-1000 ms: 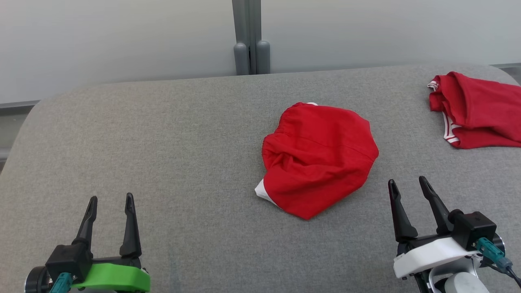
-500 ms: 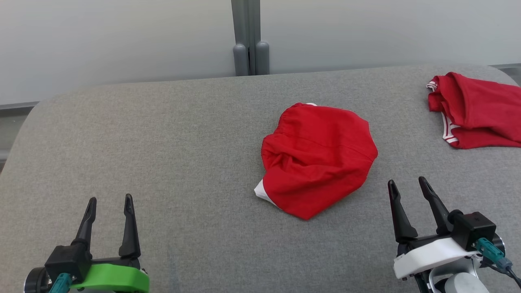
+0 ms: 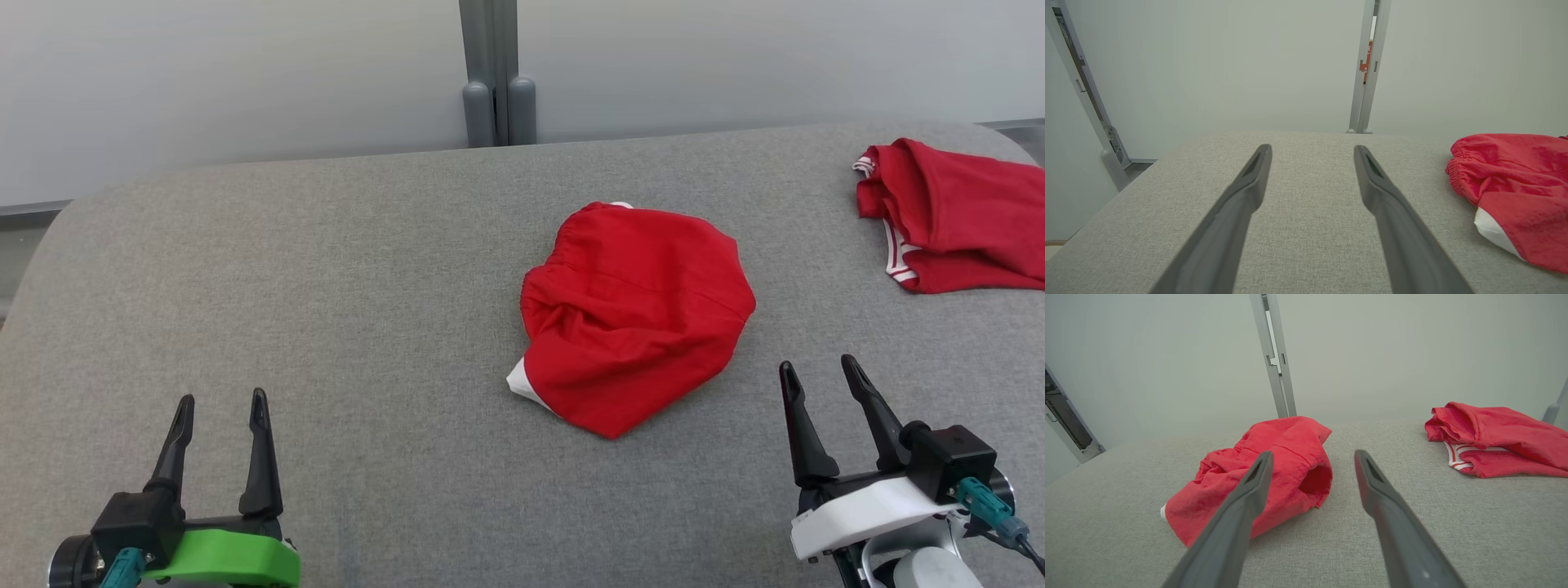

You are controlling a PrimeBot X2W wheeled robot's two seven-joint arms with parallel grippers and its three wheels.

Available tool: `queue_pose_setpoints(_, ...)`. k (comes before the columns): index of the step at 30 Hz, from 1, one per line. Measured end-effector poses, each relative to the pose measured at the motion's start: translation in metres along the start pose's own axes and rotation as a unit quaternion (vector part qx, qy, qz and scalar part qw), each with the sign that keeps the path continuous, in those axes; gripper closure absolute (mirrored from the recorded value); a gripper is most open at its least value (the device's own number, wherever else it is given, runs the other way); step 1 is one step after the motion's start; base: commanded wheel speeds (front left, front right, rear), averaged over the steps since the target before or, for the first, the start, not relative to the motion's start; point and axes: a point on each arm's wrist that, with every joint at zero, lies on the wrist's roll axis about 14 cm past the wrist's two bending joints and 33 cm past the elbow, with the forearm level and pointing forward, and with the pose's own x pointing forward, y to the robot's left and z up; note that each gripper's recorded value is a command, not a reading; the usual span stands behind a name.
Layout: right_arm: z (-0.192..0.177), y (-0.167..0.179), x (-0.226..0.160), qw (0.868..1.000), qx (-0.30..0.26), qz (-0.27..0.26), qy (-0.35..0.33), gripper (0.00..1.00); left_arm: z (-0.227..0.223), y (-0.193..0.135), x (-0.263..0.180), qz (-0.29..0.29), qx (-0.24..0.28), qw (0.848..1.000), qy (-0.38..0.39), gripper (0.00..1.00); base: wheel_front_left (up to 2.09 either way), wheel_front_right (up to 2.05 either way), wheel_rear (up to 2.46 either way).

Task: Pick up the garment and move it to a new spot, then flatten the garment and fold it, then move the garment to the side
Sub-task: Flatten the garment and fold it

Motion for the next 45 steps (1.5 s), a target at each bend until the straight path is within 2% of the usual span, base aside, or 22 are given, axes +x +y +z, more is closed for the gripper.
queue_pose_setpoints(10, -0.002, -0.003, 0.000, 1.000, 0.000, -0.005, 0.003, 0.00, 0.001, -0.012, 0.012, -0.019, 0.004, 1.000, -0.003, 0.00, 0.00, 0.00, 0.00)
queue_pose_setpoints(19, -0.004, -0.011, 0.004, 1.000, 0.002, -0.017, 0.005, 0.00, 0.025, -0.065, 0.067, -0.109, 0.023, 0.993, -0.040, 0.00, 0.00, 0.00, 0.00)
queue_pose_setpoints(28, -0.005, -0.035, 0.003, 0.998, 0.006, -0.058, 0.006, 0.00, 0.031, -0.138, 0.121, -0.216, 0.032, 0.975, -0.050, 0.00, 0.00, 0.00, 0.00)
queue_pose_setpoints(32, -0.009, -0.047, -0.001, 0.997, 0.007, -0.078, 0.013, 0.00, 0.014, -0.162, 0.136, -0.250, 0.032, 0.967, -0.028, 0.00, 0.00, 0.00, 0.00)
queue_pose_setpoints(36, -0.012, -0.057, -0.003, 0.995, 0.008, -0.096, 0.018, 0.00, -0.020, -0.183, 0.142, -0.278, 0.030, 0.960, 0.021, 0.00, 0.00, 0.00, 0.00)
queue_pose_setpoints(45, -0.018, -0.075, -0.008, 0.991, 0.005, -0.128, 0.029, 0.00, -0.100, -0.202, 0.132, -0.310, 0.031, 0.941, 0.132, 0.00, 0.00, 0.00, 0.00)
